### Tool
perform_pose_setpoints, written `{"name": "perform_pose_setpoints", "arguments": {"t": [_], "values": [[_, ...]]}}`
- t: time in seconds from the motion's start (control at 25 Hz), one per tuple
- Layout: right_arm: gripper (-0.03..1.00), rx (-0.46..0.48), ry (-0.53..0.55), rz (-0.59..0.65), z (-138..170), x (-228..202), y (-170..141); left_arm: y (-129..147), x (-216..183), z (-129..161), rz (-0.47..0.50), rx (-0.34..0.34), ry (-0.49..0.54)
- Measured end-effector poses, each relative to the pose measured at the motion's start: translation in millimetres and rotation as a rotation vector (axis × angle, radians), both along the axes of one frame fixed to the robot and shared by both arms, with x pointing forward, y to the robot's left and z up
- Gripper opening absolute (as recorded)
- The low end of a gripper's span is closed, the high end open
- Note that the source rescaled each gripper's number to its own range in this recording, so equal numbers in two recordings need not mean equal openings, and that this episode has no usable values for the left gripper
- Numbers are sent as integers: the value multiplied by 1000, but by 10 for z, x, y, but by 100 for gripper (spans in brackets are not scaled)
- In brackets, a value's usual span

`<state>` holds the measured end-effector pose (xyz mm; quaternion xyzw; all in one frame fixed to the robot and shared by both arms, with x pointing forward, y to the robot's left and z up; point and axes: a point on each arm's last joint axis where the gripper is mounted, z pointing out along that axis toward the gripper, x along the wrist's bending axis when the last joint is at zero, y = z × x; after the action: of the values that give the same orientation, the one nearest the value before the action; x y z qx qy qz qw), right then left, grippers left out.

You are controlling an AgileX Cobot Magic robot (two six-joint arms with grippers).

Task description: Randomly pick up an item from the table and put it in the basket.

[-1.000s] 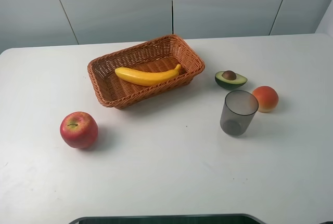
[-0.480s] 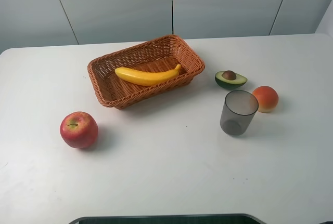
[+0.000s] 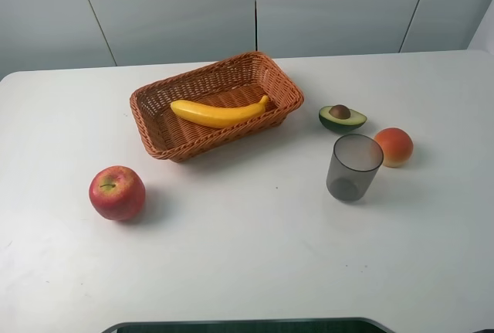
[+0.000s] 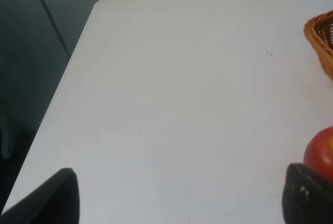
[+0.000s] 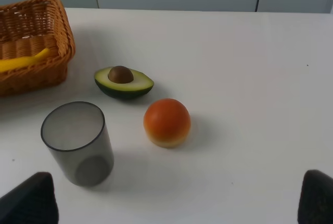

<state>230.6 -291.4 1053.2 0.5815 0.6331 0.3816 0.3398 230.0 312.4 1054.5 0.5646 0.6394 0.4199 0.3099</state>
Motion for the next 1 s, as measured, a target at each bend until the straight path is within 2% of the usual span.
{"name": "perform_pose_setpoints", "arguments": {"t": [1.0], "values": [[100, -3, -1, 5, 0, 0, 3, 0, 0, 0, 0, 0, 0]]}}
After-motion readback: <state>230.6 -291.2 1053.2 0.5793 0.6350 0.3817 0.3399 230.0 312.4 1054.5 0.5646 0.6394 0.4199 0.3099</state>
